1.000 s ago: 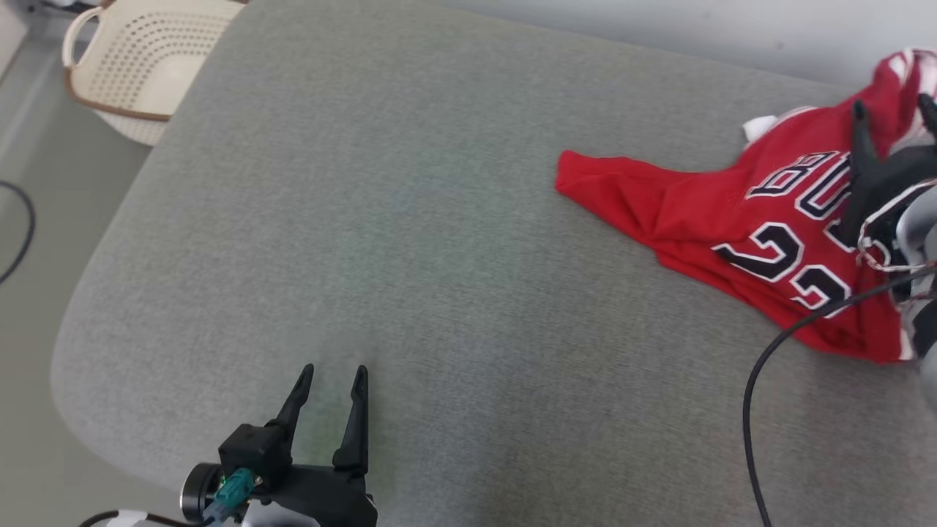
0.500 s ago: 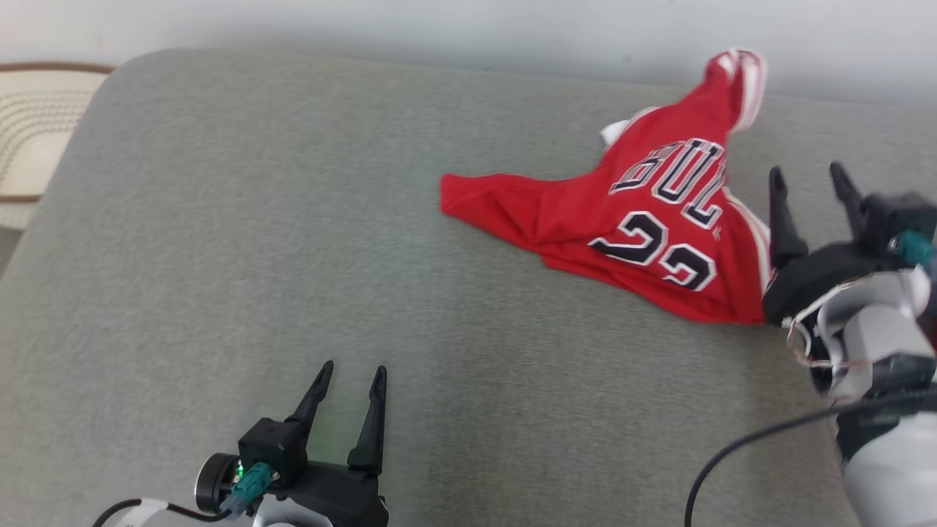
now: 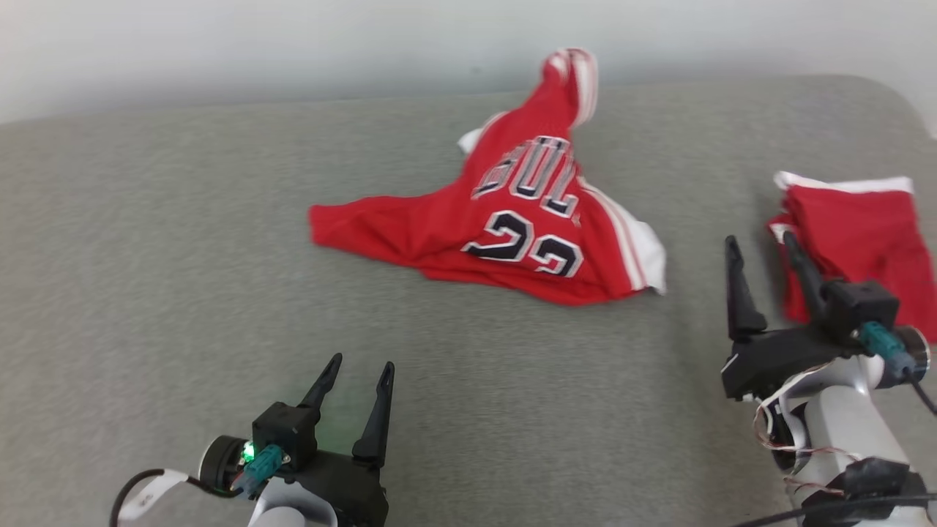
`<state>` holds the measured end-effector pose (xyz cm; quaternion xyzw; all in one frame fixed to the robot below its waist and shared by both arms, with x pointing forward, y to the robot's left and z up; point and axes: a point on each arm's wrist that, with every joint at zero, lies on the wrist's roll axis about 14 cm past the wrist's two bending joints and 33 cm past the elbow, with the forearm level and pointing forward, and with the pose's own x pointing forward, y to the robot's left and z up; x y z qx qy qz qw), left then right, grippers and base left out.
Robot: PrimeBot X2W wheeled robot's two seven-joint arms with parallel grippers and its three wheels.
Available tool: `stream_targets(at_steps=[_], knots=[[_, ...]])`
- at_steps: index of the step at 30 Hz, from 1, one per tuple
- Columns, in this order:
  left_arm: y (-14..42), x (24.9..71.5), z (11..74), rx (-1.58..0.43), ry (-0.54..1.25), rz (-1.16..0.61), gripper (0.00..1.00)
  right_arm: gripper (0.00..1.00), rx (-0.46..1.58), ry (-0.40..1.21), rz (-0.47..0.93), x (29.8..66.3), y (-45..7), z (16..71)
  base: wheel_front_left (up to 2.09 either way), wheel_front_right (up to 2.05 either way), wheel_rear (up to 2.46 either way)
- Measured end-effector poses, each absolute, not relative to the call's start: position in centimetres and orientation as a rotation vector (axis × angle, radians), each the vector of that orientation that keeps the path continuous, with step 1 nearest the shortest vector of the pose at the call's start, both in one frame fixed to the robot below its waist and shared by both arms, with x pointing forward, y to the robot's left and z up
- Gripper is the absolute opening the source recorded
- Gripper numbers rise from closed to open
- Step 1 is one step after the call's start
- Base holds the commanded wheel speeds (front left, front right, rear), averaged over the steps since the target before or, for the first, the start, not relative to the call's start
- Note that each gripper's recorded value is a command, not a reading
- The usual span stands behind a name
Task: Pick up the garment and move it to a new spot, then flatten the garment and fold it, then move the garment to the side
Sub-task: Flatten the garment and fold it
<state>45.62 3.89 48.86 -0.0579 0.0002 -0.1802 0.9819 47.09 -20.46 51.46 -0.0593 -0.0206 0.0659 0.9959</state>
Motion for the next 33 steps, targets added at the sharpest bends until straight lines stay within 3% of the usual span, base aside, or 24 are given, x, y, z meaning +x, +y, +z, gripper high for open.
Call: stream_targets(at_steps=[16, 33], knots=[[-2.6, 49.9, 47.6, -0.107, 0.029, -0.477, 1.00, 1.00, -0.069, -0.026, 0.049, 42.0, -22.2, 50.6, 0.00, 0.00, 0.00], [-4.4, 52.8, 45.0, -0.101, 0.087, -0.478, 1.00, 1.00, -0.064, 0.015, 0.007, 41.2, -23.4, 49.3, 0.00, 0.00, 0.00]])
